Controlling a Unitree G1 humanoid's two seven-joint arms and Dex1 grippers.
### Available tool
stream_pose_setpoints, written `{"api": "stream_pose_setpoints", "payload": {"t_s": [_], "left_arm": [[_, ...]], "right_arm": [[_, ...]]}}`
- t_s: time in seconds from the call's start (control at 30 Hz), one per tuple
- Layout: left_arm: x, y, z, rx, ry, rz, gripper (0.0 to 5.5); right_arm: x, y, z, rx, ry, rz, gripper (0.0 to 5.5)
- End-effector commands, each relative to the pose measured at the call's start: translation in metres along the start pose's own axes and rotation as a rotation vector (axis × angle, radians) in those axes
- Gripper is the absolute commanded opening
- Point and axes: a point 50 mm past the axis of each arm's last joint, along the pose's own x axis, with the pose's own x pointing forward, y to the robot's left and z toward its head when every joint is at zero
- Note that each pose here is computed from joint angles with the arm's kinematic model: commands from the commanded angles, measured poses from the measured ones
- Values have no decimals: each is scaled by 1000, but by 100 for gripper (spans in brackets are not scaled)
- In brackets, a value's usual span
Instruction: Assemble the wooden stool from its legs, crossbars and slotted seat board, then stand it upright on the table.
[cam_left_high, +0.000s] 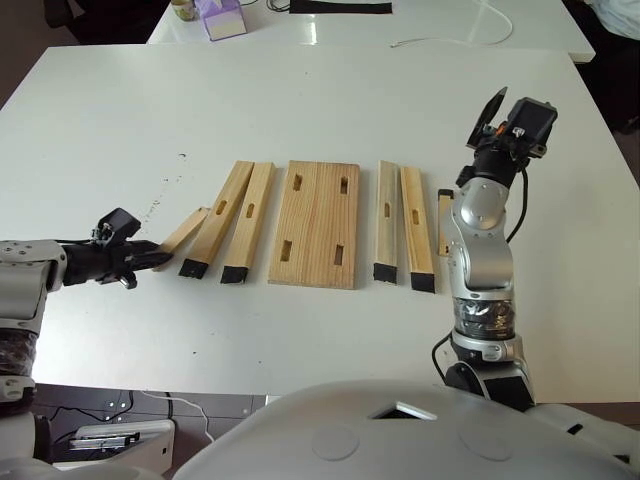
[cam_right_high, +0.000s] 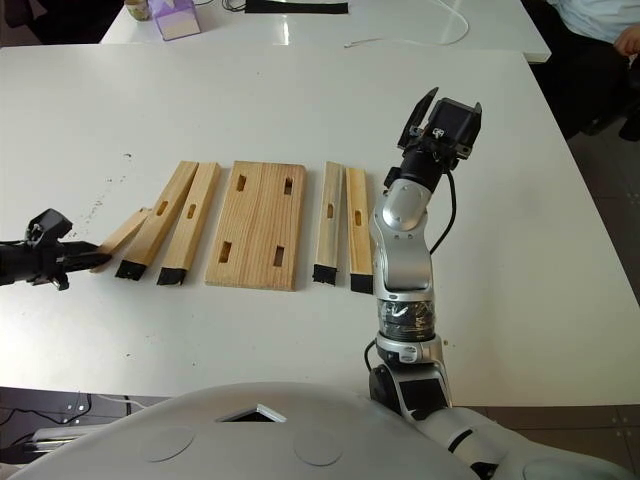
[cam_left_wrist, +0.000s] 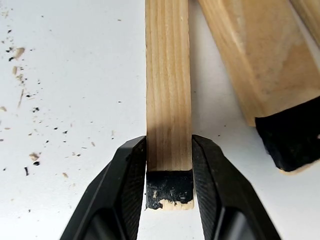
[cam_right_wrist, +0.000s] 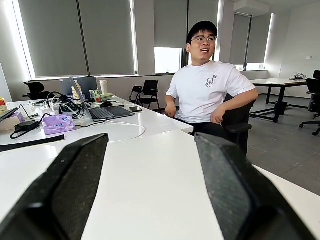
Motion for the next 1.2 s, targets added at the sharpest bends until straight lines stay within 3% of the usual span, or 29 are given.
{"api": "stream_pose_setpoints", "payload": {"t_s": [0.03, 0.13, 0.3, 0.47, 0.63, 0.73, 0.83, 0.93, 1.0, 1.2], "left_arm": [[5, -1, -10, -12, 44, -40, 130], [6, 11, 19, 2, -81, 35, 130], [-26, 19, 122, -107, -661, 148, 130], [-38, -40, 180, -247, -1145, -45, 130], [-37, -103, 217, -345, -1399, -287, 130], [-42, -130, 236, -346, -1494, -442, 130], [-42, -149, 248, -309, -1519, -563, 130], [-38, -160, 251, -255, -1497, -641, 130], [-34, -164, 250, -222, -1475, -682, 130], [-30, -162, 238, -89, -1369, -721, 130]], "right_arm": [[-12, 8, -7, 65, 71, 3, 319], [-8, 8, -5, 63, 64, 29, 319], [14, 5, 3, 180, 91, 157, 319], [43, 12, 20, 299, 155, 409, 319], [62, 25, 66, 184, 62, 739, 319], [69, 28, 102, 166, -81, 870, 319], [78, 30, 119, 223, -103, 1008, 319], [68, 33, 135, 415, 11, 1333, 319], [58, 29, 152, 526, -12, 1526, 319], [49, 21, 174, 561, 166, 1863, 319]]}}
